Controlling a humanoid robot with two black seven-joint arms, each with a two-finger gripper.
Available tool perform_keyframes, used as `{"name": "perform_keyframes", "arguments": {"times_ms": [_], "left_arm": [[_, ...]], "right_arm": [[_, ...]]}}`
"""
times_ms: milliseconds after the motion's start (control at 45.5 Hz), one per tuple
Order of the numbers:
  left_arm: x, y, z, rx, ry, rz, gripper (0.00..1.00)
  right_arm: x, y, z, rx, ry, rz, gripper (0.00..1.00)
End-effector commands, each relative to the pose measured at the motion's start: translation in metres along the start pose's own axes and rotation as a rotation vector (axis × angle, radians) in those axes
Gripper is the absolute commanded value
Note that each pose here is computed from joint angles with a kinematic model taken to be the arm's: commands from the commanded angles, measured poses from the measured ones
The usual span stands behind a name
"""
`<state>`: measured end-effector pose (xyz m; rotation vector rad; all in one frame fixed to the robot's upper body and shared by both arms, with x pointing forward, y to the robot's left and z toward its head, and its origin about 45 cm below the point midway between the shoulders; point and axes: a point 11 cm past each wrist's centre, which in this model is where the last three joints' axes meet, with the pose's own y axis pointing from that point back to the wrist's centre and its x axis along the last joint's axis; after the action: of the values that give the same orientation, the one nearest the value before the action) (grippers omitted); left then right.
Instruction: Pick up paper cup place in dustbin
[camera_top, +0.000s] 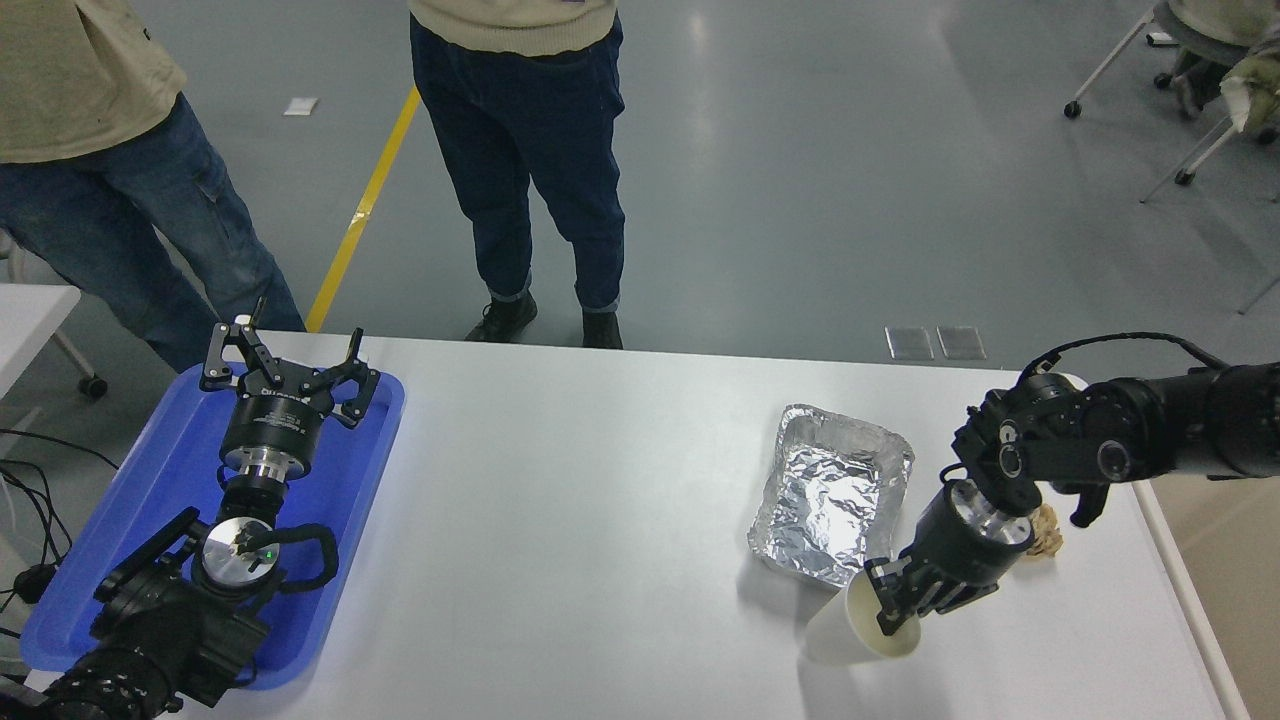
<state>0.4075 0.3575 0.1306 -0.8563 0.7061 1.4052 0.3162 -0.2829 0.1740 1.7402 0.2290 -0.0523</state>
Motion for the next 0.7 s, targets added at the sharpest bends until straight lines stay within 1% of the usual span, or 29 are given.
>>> {"name": "perform_keyframes", "arguments": {"times_ms": [0,176,286,374,681], "left_arm": [[0.0,0.0,0.0,0.002,0.0,0.0,1.0],[0.0,0.0,0.0,0.002,0.0,0.0,1.0],[0.0,0.0,0.0,0.002,0.0,0.0,1.0],[0.0,0.0,-0.001,0.004,-0.001,-0.001,1.0],[0.0,0.0,-0.001,0.003,-0.001,0.001,1.0]], "right_arm": [[-0.018,0.085,0.003,-0.066,-0.019,0.028,0.0],[-0.033,0.145,-0.008,-0.105,-0.036,0.109,0.0],[-0.035,0.175,-0.022,-0.118,-0.018,0.172,0.0],[-0.035,0.192,-0.03,-0.153,0.006,0.206,0.0],[-0.043,0.236,-0.058,-0.194,0.035,0.312,0.0]]}}
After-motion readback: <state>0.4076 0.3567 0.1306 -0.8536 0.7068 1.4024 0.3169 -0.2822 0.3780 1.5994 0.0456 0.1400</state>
